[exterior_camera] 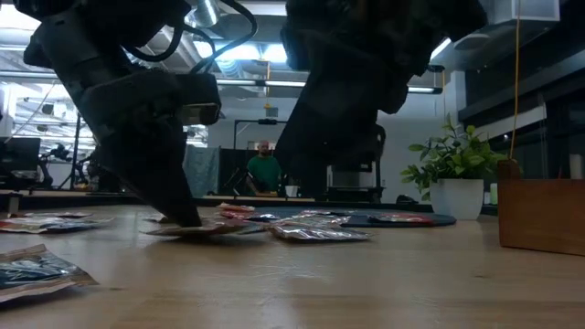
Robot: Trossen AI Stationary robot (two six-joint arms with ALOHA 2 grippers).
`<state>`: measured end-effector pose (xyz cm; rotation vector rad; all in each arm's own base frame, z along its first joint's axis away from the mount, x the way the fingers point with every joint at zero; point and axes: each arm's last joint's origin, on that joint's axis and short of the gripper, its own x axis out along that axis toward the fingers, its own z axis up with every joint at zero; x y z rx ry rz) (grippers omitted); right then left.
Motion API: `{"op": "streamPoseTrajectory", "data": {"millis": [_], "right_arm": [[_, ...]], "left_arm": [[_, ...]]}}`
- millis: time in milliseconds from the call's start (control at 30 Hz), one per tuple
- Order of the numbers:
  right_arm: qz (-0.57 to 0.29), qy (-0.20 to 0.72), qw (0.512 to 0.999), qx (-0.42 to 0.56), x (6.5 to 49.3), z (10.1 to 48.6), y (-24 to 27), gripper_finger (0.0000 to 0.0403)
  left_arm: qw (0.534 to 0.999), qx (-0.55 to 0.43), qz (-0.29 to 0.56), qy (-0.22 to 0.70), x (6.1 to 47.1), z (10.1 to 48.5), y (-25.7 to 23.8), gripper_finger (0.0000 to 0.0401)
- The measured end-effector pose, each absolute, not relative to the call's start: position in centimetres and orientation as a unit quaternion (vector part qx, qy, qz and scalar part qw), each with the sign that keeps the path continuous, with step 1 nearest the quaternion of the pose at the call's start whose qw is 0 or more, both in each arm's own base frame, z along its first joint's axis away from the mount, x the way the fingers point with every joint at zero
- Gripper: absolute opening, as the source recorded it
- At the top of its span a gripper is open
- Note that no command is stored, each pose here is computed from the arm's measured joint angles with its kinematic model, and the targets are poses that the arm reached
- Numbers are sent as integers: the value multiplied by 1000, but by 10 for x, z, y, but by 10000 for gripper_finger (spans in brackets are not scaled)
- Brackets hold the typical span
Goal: Pick & Place Tea
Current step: Put the brown tea bag into the middle section of the wooden organizer
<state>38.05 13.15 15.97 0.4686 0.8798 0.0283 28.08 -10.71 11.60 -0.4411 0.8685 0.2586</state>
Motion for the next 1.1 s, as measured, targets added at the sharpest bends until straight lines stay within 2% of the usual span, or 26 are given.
{"op": "streamPoseTrajectory", "data": {"millis": [267,500,733,1100], "right_arm": [[17,434,859,272,380,160,132,154],[18,436,855,280,378,160,139,154],[18,437,853,285,377,160,141,154],[35,449,845,290,375,159,143,154]], "left_arm": [[896,-182,104,393,282,129,-107,4],[902,-163,-16,400,277,156,-116,4],[877,-129,-64,459,269,142,-124,4],[889,-45,-107,442,274,133,-131,4]]}}
